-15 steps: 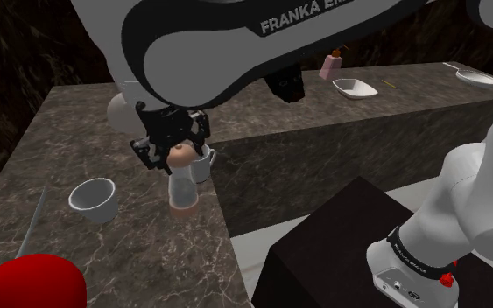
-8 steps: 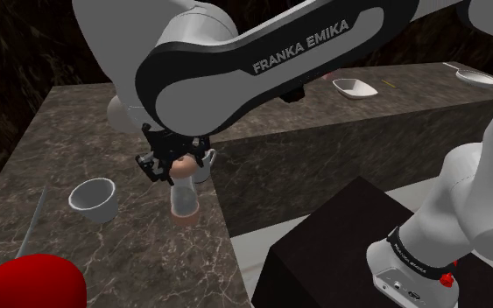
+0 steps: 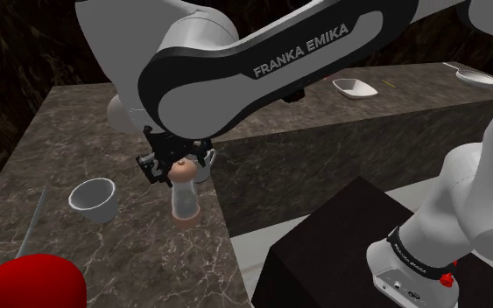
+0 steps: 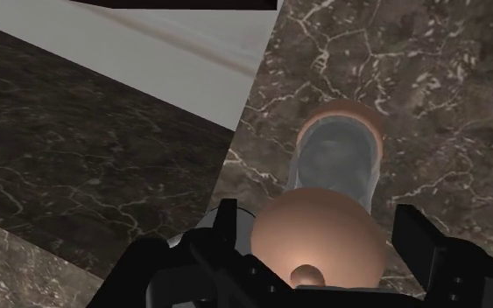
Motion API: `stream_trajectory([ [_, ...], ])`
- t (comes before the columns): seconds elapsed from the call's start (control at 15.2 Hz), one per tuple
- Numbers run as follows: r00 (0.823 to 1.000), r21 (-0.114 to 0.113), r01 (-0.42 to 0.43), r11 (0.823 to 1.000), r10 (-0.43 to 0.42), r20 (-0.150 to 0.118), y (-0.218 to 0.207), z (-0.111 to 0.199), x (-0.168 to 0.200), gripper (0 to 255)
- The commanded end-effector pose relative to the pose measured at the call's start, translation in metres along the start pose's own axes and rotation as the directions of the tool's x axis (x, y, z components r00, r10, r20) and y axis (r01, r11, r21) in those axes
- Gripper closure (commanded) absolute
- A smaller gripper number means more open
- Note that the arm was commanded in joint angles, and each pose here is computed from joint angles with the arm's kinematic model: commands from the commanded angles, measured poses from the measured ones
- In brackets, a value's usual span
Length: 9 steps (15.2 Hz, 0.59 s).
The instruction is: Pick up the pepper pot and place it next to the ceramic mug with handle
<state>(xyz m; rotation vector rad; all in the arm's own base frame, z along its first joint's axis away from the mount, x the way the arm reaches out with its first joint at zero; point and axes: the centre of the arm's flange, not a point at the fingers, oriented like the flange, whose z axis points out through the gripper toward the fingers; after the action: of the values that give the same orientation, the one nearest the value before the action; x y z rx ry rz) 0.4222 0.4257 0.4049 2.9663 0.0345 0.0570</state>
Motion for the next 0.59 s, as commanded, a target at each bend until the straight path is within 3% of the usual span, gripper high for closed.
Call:
stream_trajectory([
  [0.0, 1.000, 0.000, 0.000, 1.000, 0.000, 0.000, 0.000, 0.000, 0.000, 0],
  [0.26, 1.000, 0.000, 0.000, 1.000, 0.000, 0.000, 0.000, 0.000, 0.000, 0],
  [0.53, 1.000, 0.000, 0.000, 1.000, 0.000, 0.000, 0.000, -0.050, 0.000, 0],
])
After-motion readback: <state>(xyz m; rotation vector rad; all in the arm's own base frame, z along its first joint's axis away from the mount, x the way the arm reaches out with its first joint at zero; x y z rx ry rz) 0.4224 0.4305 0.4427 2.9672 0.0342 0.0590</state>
